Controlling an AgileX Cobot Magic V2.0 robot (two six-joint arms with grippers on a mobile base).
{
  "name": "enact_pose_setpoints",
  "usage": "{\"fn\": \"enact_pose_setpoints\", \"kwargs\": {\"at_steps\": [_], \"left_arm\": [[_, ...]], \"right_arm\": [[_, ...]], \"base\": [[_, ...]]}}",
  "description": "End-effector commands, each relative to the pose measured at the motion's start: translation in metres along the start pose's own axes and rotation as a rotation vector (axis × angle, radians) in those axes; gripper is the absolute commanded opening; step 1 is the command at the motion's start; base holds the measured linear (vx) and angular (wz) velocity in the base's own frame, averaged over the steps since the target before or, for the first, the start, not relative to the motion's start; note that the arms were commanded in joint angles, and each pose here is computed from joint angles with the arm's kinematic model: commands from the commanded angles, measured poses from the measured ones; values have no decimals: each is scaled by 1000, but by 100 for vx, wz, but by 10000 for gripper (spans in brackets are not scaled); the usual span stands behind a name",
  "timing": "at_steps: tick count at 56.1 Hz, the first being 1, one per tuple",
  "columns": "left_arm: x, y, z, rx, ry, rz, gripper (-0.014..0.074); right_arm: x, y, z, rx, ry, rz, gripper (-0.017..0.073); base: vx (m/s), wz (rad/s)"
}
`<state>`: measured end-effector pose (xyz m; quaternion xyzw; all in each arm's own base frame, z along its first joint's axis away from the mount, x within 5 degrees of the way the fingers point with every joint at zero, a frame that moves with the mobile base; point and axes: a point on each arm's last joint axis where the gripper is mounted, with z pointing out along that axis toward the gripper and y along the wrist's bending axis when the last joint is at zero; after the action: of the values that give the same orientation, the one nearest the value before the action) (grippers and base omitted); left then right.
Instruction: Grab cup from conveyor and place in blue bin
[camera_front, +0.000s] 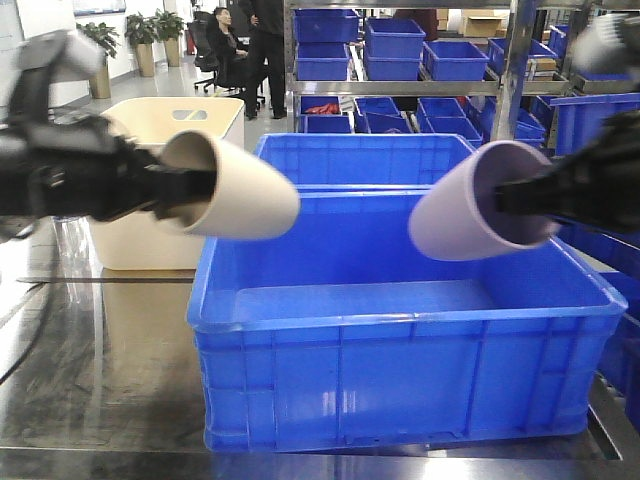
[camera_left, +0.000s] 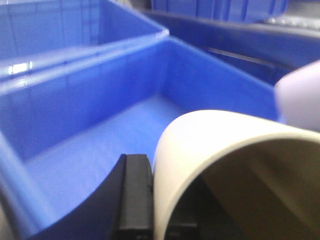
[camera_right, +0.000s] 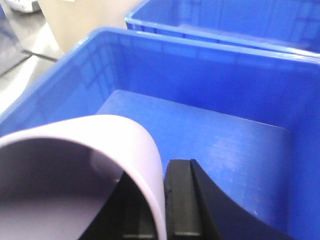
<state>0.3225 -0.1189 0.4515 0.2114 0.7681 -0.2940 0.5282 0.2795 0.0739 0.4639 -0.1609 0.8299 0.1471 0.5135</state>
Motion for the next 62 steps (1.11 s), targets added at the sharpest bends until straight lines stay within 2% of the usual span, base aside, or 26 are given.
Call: {"fn": "enact_pose_setpoints", "kwargs": {"at_steps": [1,9,14,23,29,34,36,39,42,44,50,56,62], "left_arm": [[-24,-1,16,20,-107,-9,15],[-22,7,53,49,-77,-11,123],[-13,11,73,58,-51,20,243],[-3,17,87,60,-19,-18,471],[-6,13,82,73,-19,-12,526],[-14,3,67,88,-14,33,454],[-18,-1,57,82,-11,68,377],[-23,-8,43,70,3,128,238],[-29,-16,25,50,15,174,71],[-33,-21,10,26,22,199,-10],[-38,-25,-33,-43,-4,141,-6],[-26,-33,-72,-100,-32,172,-4],[10,-41,-101,-157,-34,218,-3]], "right_arm": [[-25,-4,16,13,-102,-21,-6],[-20,-16,61,17,-43,-13,47],[-13,-20,79,18,-12,-2,124],[-8,-23,90,20,5,5,351],[-12,-22,83,21,-11,13,486],[-16,-18,69,19,-24,5,470],[-18,-16,61,18,-27,-2,430],[-20,-12,47,14,-19,-9,319],[-20,-9,29,24,4,-19,140],[-21,-6,14,43,12,-34,5],[-19,1,-38,113,-18,-50,-15],[0,9,-91,190,-122,-93,-10],[39,19,-135,235,-246,-130,-9]], "base": [[0,0],[0,0],[0,0],[0,0],[0,0],[0,0],[0,0],[0,0],[0,0],[0,0],[0,0],[0,0],[0,0]]}}
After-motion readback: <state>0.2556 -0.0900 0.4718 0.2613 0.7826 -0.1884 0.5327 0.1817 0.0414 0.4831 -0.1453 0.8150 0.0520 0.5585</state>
